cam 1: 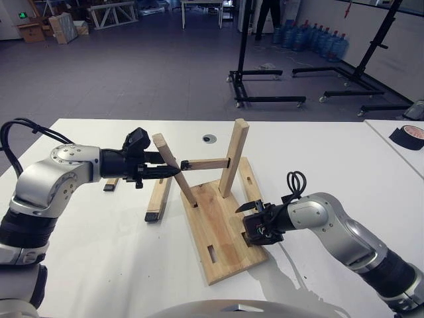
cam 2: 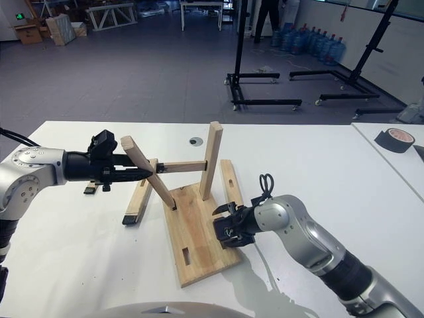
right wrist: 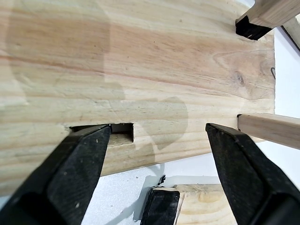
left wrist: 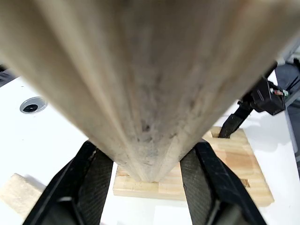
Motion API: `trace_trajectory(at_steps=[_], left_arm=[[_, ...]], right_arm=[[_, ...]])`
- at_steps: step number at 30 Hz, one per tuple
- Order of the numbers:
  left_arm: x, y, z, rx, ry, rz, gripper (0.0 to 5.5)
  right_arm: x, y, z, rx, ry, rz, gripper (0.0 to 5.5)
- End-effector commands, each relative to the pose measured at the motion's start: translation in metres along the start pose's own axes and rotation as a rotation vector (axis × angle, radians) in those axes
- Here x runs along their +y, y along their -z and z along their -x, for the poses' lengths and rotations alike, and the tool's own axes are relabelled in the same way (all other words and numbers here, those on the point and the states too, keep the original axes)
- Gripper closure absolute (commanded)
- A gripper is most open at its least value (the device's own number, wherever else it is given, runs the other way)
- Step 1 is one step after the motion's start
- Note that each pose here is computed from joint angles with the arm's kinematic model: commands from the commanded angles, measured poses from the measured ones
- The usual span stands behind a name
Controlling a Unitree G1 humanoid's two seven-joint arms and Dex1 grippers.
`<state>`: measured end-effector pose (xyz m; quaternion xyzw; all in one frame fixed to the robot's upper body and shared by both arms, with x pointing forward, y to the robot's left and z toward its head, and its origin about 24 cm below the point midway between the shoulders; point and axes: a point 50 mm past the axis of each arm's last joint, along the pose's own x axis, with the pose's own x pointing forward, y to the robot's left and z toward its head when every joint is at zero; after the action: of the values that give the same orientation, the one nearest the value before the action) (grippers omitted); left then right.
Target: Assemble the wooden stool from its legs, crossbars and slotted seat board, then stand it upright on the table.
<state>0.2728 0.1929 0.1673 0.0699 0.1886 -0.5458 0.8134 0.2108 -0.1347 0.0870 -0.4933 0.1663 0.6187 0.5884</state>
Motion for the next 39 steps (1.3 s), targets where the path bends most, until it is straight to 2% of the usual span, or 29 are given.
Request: trace_trajectory(at_steps=[1, 7, 10, 21, 29, 35, 39], left_arm=[[0.008, 0.038, -0.017, 0.071, -0.005, 0.184, 3.49], [0.009, 0.067, -0.013, 0.081, -0.054, 0.263, 3.49], [0.003, 0.083, -0.021, 0.103, -0.051, 0.274, 3.49], [-0.016, 0.109, -0.046, 0.126, -0.009, 0.297, 3.49], [-0.014, 0.124, -0.030, 0.107, -0.065, 0.346, 3.49], [-0.021, 0.129, -0.032, 0.139, -0.036, 0.328, 3.49], [-0.022, 0.132, -0.030, 0.146, -0.034, 0.329, 3.49]], right_arm=[[0.025, 0.005, -0.023, -0.011, -0.129, -0.069, 1.79], [0.026, 0.006, -0.024, -0.009, -0.132, -0.067, 1.79], [0.025, 0.006, -0.025, -0.009, -0.132, -0.063, 1.79], [0.022, 0.002, -0.024, -0.018, -0.118, -0.043, 1.79], [0.016, 0.002, -0.020, -0.025, -0.064, -0.044, 1.79], [-0.045, -0.024, 0.016, -0.263, 0.288, -0.099, 1.79], [-0.063, -0.042, 0.036, -0.463, 0.442, -0.155, 1.79]])
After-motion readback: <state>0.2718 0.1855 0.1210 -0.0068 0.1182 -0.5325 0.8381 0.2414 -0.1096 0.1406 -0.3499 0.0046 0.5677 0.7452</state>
